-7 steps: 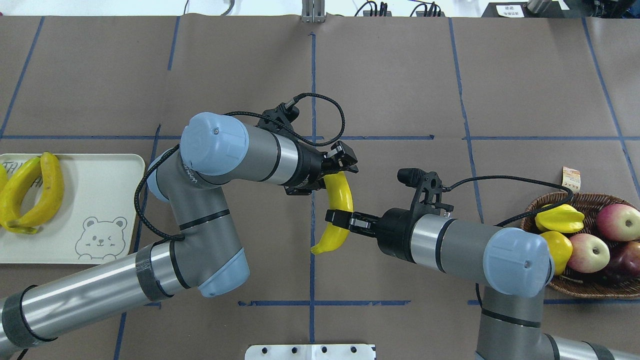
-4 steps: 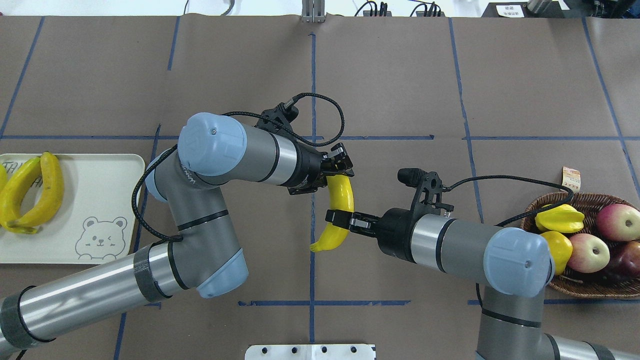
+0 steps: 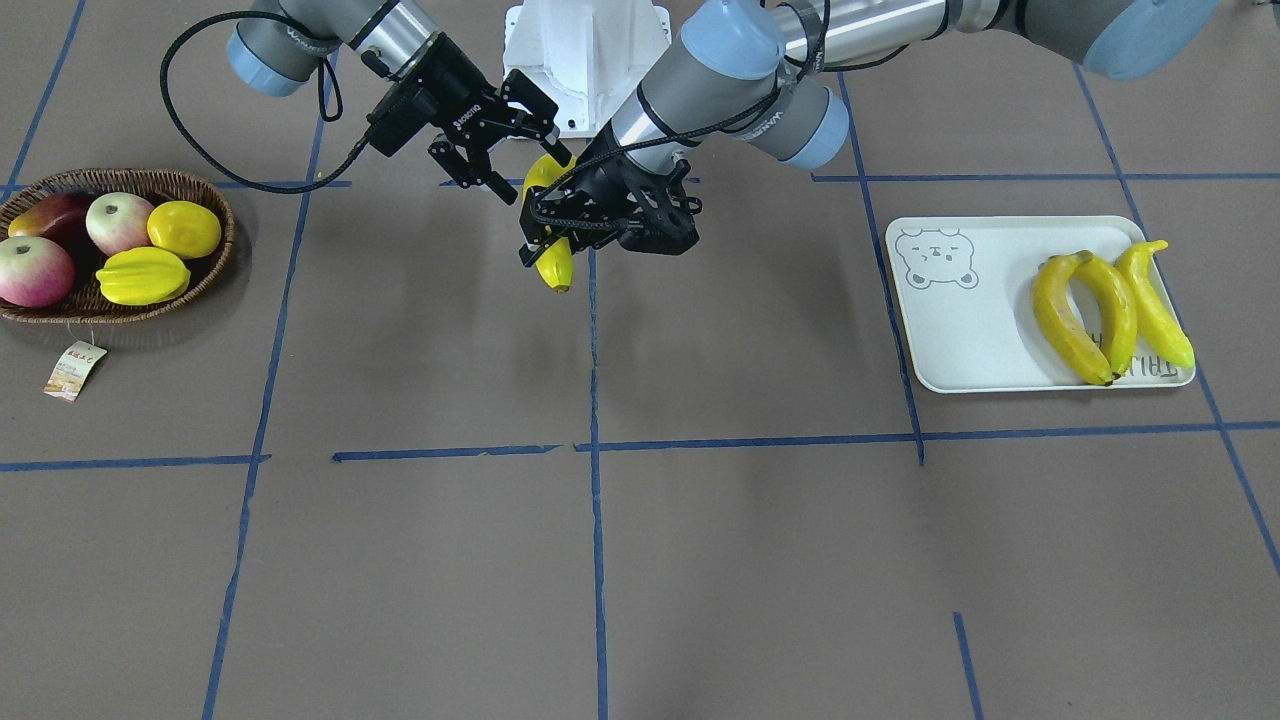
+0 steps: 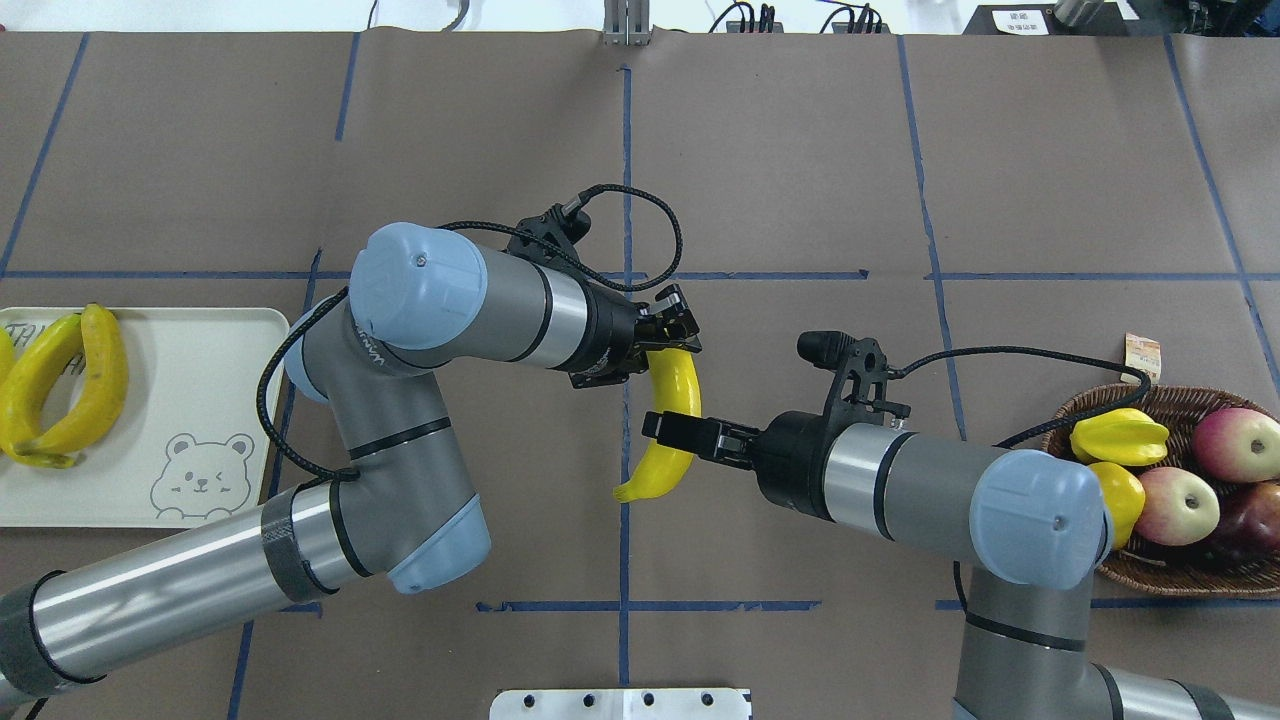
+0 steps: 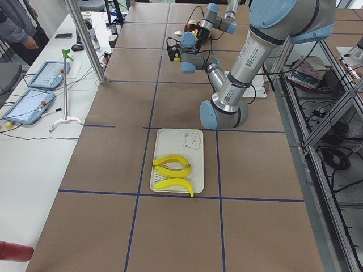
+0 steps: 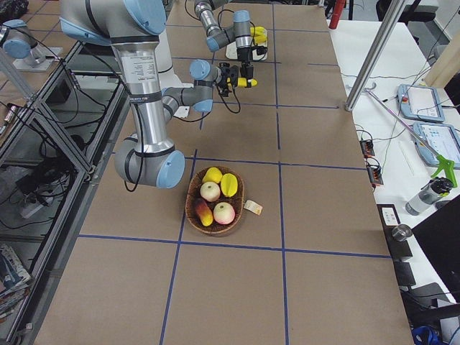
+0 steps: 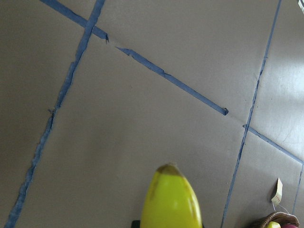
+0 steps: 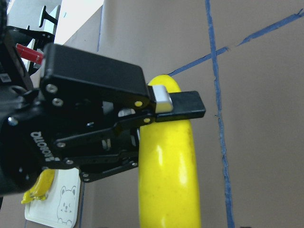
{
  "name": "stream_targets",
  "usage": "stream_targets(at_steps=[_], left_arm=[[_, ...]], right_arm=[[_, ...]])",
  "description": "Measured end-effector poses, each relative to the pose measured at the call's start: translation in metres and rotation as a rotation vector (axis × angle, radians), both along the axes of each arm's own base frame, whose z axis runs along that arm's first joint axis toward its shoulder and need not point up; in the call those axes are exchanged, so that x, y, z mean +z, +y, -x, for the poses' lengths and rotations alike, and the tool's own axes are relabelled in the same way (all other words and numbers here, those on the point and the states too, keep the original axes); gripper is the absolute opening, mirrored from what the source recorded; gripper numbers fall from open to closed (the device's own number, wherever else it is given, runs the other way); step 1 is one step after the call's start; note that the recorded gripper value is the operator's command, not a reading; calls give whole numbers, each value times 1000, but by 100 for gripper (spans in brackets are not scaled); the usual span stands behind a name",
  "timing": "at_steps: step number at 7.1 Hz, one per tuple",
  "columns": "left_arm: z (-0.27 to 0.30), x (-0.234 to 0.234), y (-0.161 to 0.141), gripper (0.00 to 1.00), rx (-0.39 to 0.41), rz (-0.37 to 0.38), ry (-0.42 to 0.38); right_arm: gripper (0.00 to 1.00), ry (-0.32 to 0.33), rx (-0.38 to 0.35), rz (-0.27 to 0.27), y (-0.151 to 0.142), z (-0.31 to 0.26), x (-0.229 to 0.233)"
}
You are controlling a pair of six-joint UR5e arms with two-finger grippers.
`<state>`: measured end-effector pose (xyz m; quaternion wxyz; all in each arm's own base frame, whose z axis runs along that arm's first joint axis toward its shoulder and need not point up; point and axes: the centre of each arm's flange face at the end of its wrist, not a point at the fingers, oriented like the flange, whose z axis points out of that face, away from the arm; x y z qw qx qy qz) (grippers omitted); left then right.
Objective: Transfer all bananas from basket to plate
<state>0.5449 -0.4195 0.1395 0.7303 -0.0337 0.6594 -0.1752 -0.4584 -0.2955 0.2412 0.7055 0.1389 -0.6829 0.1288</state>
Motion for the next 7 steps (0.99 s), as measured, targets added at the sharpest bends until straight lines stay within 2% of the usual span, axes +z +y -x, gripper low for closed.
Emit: stream_targets(at_steps=[1,3,5,7], left_arm=[[2,10,-2,0,-1,3,-13],[17,44,-14,0,15,15,-72],[42,45,-17,0,42,-3,-218],[81,38,4,0,110,-67,-420]], right_arm=[[100,12,-4,5,-3,-4,5],[100,97,-57,50,-30,-27,18],[100,206,-115,146,-65,-72,23],[100,324,-129,221,-87,-100,33]])
